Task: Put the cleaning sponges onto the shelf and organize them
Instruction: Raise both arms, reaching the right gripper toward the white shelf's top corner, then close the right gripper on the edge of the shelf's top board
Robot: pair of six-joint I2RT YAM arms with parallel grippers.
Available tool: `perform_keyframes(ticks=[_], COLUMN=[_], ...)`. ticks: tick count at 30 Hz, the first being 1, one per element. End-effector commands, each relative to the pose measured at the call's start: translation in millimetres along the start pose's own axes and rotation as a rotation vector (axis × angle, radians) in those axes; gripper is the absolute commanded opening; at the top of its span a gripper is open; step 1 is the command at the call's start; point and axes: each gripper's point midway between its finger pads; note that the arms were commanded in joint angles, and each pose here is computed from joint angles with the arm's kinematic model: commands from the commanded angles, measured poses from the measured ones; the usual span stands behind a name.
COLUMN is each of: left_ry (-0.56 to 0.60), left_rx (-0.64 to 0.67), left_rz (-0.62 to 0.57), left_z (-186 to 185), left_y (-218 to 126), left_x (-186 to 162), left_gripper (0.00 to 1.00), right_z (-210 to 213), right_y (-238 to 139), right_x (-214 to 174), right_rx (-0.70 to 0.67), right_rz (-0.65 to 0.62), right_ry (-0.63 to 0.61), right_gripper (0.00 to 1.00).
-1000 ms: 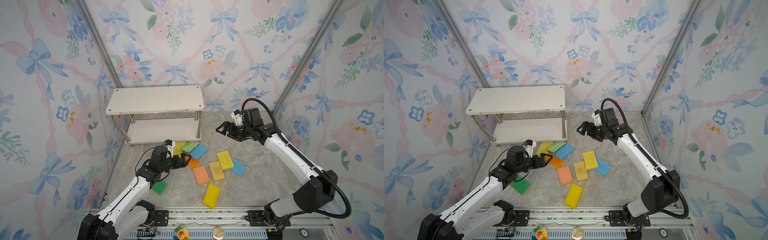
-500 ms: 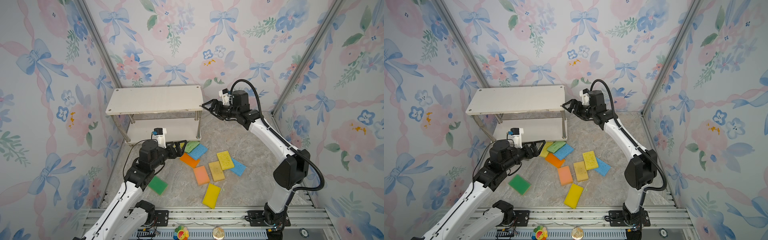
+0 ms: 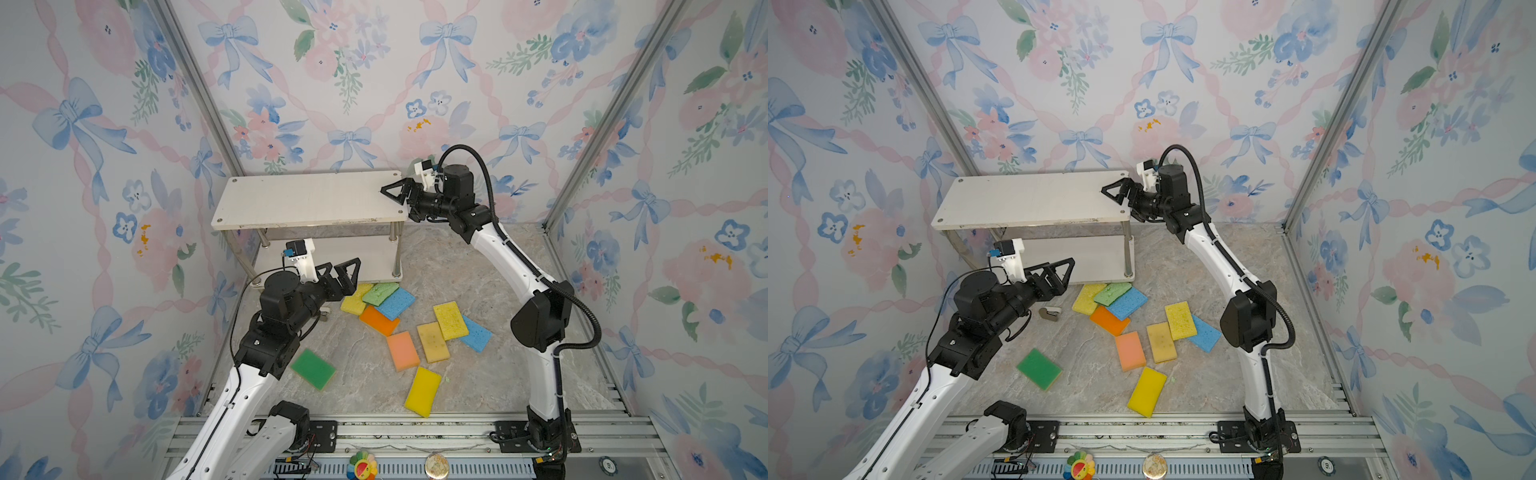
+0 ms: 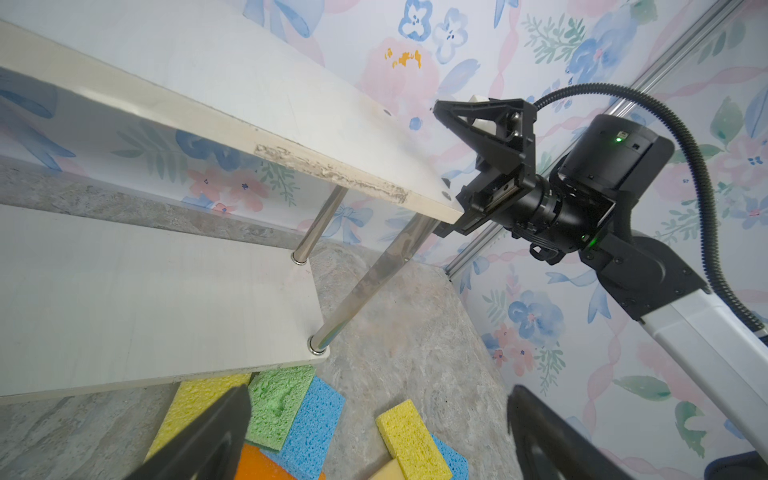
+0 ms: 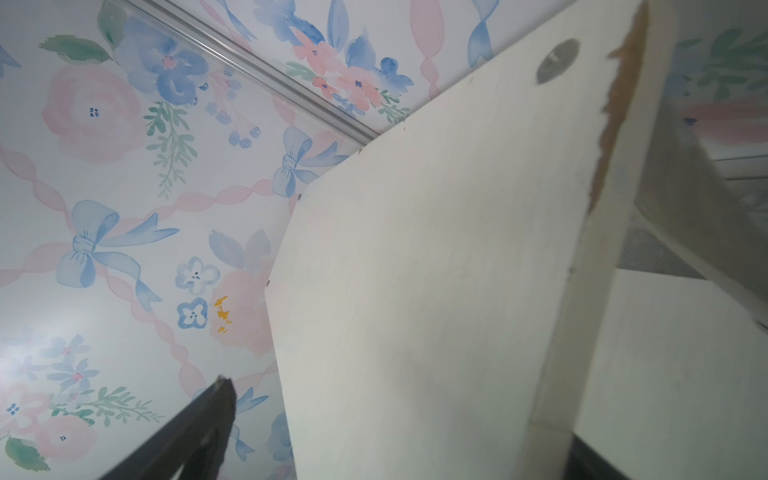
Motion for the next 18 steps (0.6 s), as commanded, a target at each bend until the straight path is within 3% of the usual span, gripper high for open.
perform_keyframes(ticks=[1, 18], left_ry=[0.013, 0.004], left_rx=[0.019, 0.064], left_rz=[-0.012, -0.017], left_z=[3, 16], left_y=[-2, -4], left_x=[5, 4], left_gripper=[0.98, 0.98], right_z=[25, 46], right_y=[4, -33], right_x=[5, 40], right_rx=[0.094, 0.147], right_rz=[0.003, -0.097], right_ry=[0.013, 0.024], right_gripper=[0.93, 0.53])
Point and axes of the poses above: each gripper's point midway between its finger pads, its own y axis out along the fingers, its own z axis along the line the jaws close on, x = y × z, and after that the axes turned 3 degrees about y, right-handed
